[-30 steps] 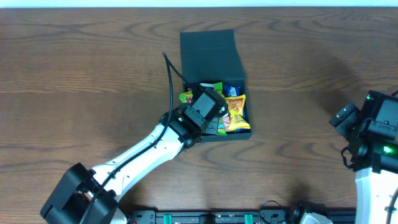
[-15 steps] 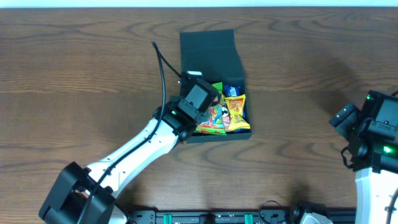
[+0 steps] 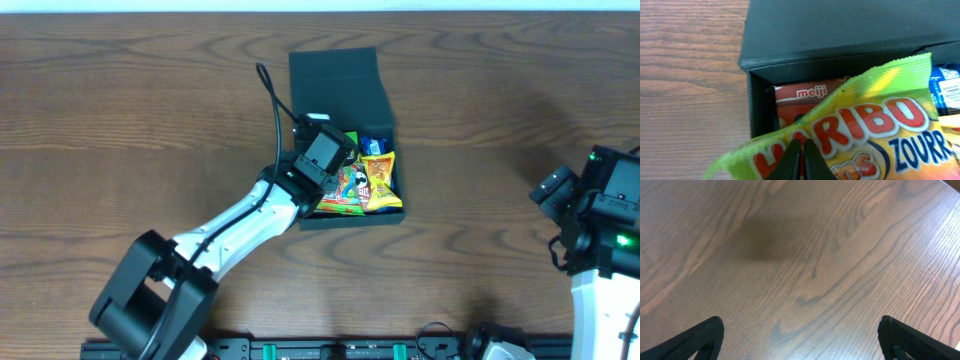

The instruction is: Pack container

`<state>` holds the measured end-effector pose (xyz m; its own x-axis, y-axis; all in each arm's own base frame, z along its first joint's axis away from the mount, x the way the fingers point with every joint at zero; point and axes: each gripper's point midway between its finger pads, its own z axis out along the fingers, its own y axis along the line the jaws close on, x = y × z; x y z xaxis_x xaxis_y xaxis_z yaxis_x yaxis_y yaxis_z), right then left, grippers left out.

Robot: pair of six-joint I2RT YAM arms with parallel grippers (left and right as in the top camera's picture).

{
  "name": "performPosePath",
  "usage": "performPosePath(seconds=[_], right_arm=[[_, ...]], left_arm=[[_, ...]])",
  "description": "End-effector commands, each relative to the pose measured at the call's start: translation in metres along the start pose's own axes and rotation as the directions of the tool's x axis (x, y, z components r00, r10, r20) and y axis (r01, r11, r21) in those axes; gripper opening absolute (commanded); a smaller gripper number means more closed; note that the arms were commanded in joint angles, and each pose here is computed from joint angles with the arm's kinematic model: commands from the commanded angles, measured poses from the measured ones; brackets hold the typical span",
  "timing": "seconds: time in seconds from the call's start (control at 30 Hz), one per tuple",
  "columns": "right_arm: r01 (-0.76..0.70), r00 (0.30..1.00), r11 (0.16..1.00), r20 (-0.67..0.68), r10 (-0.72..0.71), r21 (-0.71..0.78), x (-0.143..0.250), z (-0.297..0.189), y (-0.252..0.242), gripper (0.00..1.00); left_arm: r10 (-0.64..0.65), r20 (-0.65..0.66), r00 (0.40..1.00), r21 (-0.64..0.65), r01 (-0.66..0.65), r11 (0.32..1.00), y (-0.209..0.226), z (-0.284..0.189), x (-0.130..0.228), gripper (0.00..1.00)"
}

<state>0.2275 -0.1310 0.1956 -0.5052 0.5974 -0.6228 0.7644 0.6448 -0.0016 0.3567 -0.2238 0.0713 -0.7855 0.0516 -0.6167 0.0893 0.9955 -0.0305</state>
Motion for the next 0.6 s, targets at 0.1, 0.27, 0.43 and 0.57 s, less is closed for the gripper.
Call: performPosePath(seconds=[0.1,0.27,0.43,0.57], right_arm=[[-0.02,1.0,1.0,0.005,0.019,0.013,-0.001,0.0,-0.003,0.99],[-0.02,1.0,1.0,0.005,0.019,0.013,-0.001,0.0,-0.003,0.99],[-0.019,1.0,1.0,0.005,0.019,0.013,-0.001,0.0,-0.004,0.99],[-0.02,1.0,1.0,0.005,0.019,0.013,-0.001,0.0,-0.003,0.99]], left_arm=[[0.007,-0.024,1.0,0.027,-0.007,1.0,-0.01,0.017,0.005,0.06],[-0.007,-0.014,1.0,0.104,0.008,0.995,-0.027,0.023,0.002,0.06],[-0.015,-0.016,1.0,0.107,0.016,0.994,-0.028,0.024,0.002,0.06],[-0.008,-0.033,0.999,0.097,0.011,0.995,-0.025,0.025,0.007,0.06]])
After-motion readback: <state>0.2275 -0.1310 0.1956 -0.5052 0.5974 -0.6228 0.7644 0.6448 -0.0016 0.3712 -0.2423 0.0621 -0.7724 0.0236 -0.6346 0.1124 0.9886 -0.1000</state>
